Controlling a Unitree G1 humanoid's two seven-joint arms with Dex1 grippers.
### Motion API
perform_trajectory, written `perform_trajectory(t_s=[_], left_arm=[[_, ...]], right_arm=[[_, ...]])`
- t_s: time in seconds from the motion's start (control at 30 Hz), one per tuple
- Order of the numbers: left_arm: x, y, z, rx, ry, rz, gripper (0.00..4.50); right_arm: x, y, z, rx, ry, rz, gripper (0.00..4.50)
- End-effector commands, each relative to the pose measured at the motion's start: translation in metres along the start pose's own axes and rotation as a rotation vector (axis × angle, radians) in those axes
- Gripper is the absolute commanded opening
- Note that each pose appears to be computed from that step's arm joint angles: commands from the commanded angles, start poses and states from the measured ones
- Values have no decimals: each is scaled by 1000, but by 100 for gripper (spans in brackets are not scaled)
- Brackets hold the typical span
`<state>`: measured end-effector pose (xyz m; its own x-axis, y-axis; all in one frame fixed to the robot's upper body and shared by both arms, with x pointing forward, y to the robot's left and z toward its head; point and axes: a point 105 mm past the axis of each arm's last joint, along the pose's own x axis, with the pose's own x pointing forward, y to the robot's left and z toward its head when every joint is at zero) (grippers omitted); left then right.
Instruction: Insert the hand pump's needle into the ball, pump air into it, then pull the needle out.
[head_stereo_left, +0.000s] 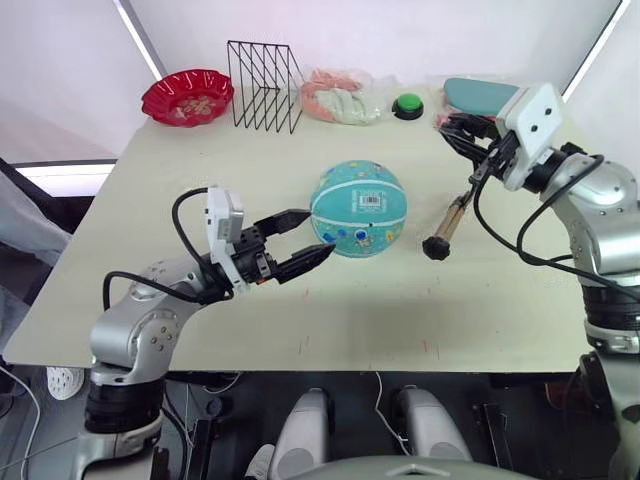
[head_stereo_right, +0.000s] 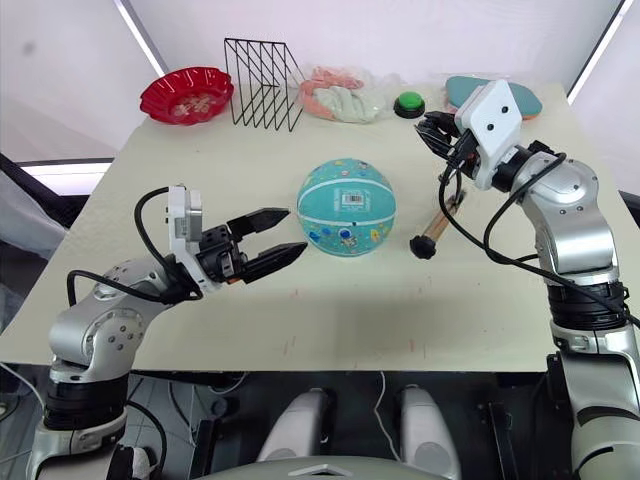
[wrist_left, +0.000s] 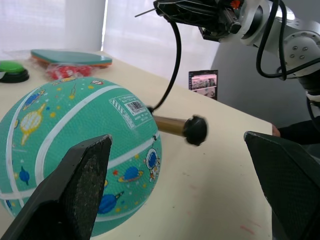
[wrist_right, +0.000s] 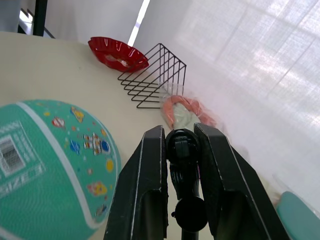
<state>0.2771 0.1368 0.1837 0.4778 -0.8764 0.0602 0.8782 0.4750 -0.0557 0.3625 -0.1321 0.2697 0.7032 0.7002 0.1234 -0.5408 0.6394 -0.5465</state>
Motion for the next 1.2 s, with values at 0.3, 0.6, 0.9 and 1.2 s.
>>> perform_trajectory(t_s=[0.3,0.6,0.9,1.2], left_arm=[[-7,-16,1,21,4,-49,450],[-27,-22,-13,3,77,-64,450],[-35,-30,-27,-22,92,-39,450],[-37,-30,-37,-28,101,-8,450]], right_arm=[[-28,19,-46,80,94,-65,33],[-69,32,-88,142,267,-144,33],[-100,25,-110,272,439,-394,33],[-120,43,-133,409,443,-495,33]])
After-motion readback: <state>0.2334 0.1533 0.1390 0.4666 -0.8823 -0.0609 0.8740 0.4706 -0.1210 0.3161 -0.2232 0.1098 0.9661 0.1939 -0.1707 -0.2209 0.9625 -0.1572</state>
